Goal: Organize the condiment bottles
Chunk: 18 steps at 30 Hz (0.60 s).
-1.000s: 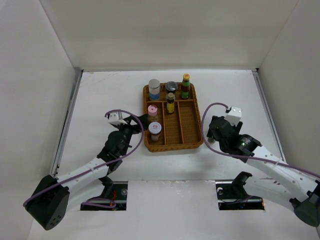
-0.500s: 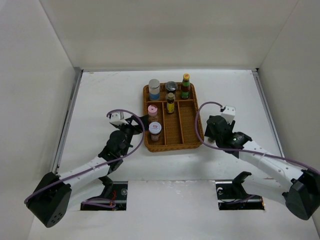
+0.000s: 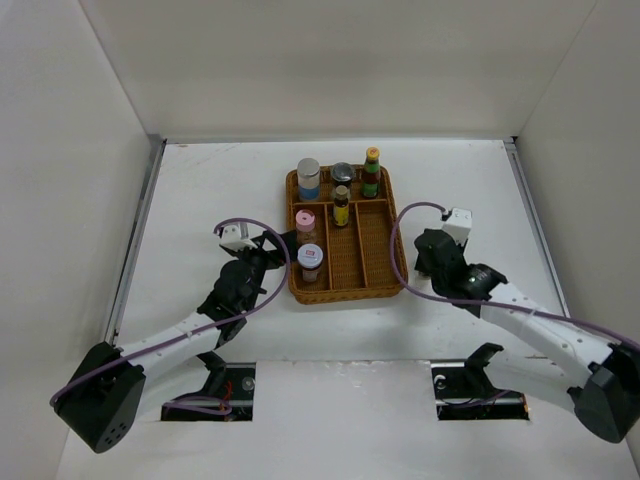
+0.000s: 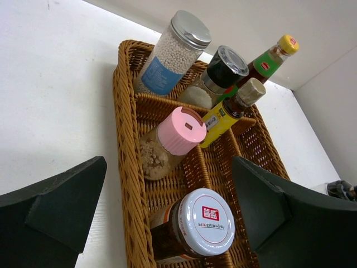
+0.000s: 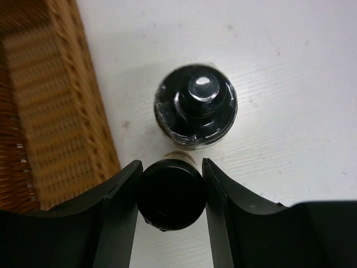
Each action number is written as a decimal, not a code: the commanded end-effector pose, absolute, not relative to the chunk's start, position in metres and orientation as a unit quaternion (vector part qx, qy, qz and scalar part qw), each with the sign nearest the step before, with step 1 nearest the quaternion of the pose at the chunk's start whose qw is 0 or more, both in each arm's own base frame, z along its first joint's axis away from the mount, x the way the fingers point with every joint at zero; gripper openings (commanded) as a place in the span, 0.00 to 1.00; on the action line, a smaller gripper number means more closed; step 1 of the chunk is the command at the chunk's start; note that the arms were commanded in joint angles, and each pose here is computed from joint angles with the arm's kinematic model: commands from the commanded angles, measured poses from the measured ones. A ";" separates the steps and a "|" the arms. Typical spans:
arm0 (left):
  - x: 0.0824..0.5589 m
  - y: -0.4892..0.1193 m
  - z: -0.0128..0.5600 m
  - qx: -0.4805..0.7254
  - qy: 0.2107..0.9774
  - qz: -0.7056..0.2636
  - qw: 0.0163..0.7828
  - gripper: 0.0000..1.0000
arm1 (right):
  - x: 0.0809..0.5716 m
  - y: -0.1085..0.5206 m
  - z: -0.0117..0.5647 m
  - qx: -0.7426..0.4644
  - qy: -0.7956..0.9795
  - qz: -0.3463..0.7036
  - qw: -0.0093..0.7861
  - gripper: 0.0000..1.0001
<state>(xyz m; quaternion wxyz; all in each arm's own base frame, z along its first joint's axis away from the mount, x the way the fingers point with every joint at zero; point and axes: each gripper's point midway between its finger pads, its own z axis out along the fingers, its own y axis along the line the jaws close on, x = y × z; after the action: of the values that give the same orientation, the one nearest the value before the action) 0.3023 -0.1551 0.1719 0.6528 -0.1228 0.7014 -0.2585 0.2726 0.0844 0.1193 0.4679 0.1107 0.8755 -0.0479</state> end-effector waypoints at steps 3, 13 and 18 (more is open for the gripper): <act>0.302 -0.157 0.193 -0.129 0.676 -0.282 0.669 0.97 | 0.278 0.109 0.223 0.116 0.809 -0.002 0.577 0.36; 0.302 -0.143 0.197 -0.141 0.667 -0.275 0.678 0.97 | 0.318 0.264 0.238 -0.012 0.791 0.147 0.593 0.35; 0.303 -0.143 0.193 -0.141 0.671 -0.272 0.675 0.97 | 0.351 0.302 0.223 -0.038 0.791 0.153 0.591 0.35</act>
<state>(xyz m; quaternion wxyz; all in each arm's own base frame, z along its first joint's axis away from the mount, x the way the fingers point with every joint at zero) 0.3037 -0.1437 0.1881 0.6691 -0.1379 0.6818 -0.2615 0.3265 0.2684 0.1742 0.5417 -0.0431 0.8352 0.0848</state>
